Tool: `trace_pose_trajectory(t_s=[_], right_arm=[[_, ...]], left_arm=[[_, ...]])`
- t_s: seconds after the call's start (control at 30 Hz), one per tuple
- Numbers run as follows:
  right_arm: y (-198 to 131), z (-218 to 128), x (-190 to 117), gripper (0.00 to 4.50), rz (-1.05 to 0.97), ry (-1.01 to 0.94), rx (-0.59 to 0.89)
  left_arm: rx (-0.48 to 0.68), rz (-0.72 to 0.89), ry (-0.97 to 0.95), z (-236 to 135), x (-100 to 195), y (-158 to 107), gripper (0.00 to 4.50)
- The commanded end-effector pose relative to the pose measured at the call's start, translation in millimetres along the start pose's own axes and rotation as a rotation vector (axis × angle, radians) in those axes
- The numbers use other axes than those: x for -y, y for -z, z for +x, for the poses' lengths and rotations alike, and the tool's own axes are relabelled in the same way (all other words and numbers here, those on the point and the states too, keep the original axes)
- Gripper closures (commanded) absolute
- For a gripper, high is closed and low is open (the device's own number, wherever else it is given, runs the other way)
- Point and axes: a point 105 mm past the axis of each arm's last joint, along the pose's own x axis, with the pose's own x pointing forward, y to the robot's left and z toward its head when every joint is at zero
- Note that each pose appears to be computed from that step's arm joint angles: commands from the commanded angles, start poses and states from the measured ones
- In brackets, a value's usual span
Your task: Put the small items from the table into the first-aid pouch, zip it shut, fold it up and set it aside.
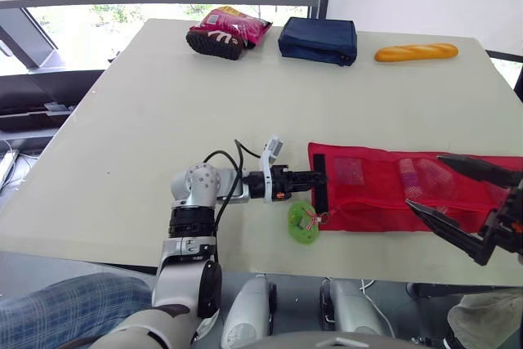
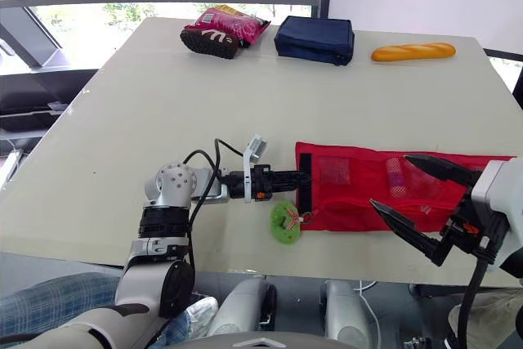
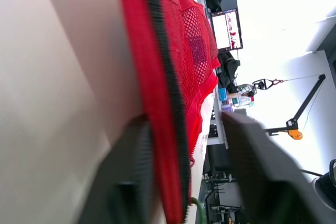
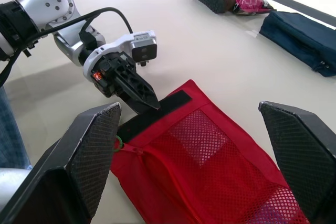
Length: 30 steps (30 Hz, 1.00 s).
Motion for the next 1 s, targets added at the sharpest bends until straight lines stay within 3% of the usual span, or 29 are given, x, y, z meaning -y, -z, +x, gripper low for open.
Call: trace_pose_trajectory(t_s=[0.03,0.07,0.23,0.5,0.7,1.0], right_arm=[[-3.7,1.7,0.3,0.0,-0.017,-0.008,0.014],[-3.6,2.3,0.1,0.0,-0.017,-0.01,0.014],[-0.8,13.9,-9.4,0.0,0.028,-0.048,0.036],[22.5,68.0,-54.3,0.0,0.089,-0.27,0.033],[40.4,111.7,-72.0,0.0,0.002,-0.459,0.016],[69.5,143.5,-93.9,0.0,-0.083,-0.692,-0.05]], left_arm=[[0.021,0.015,0.045,0.3,9.0,-5.2,4.17],[0.023,0.019,0.045,-0.1,8.9,-5.4,4.43],[0.048,0.039,0.051,-5.7,10.4,-9.9,4.43],[0.068,0.085,0.021,-15.2,6.6,-18.7,4.43],[0.071,0.112,-0.017,-19.6,-1.4,-25.1,4.43],[0.069,0.13,-0.036,-18.9,-6.3,-30.0,4.43]])
